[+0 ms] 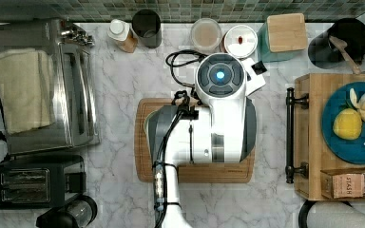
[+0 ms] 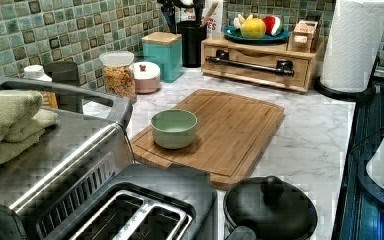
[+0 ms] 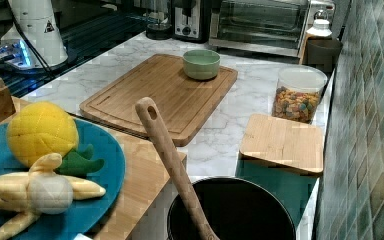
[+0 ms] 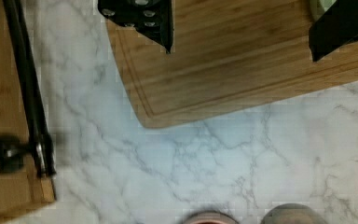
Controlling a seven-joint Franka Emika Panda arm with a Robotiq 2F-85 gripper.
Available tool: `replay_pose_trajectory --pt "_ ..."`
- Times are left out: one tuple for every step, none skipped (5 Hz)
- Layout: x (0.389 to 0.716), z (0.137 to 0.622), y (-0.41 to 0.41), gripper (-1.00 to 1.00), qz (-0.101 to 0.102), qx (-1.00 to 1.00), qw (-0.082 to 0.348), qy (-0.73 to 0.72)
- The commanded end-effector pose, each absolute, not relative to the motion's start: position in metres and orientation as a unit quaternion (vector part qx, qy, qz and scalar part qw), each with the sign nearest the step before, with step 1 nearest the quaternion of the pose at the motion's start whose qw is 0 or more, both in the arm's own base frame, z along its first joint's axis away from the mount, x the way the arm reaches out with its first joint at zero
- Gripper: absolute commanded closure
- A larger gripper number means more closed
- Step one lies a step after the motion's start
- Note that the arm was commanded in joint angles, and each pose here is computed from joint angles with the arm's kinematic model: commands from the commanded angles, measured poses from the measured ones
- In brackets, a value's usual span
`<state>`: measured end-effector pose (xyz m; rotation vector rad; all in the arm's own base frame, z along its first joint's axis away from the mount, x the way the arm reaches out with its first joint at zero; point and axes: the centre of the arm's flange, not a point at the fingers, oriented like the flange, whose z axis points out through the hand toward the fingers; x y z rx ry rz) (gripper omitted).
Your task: Open the drawer.
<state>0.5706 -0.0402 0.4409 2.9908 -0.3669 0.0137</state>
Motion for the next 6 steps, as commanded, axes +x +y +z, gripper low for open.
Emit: replay_pose_trajectory --pt "0.542 0.422 -0.194 -1.00 0.003 0.992 0.093 -0.085" --pt "0.533 0.411 -0.214 -1.00 0.002 0.993 0.103 -0.051" --pt "0.524 0.396 -0.228 -1.00 -0.012 0.993 0.111 -0.032" --pt "0.514 0.381 -0.234 -1.00 -0.021 0.993 0.115 -0.035" --pt "0.507 0.366 -0.242 -1.00 -0.023 0.991 0.125 -0.030" --pt "0.495 0.351 -0.245 -1.00 -0.011 0.993 0.109 -0.031"
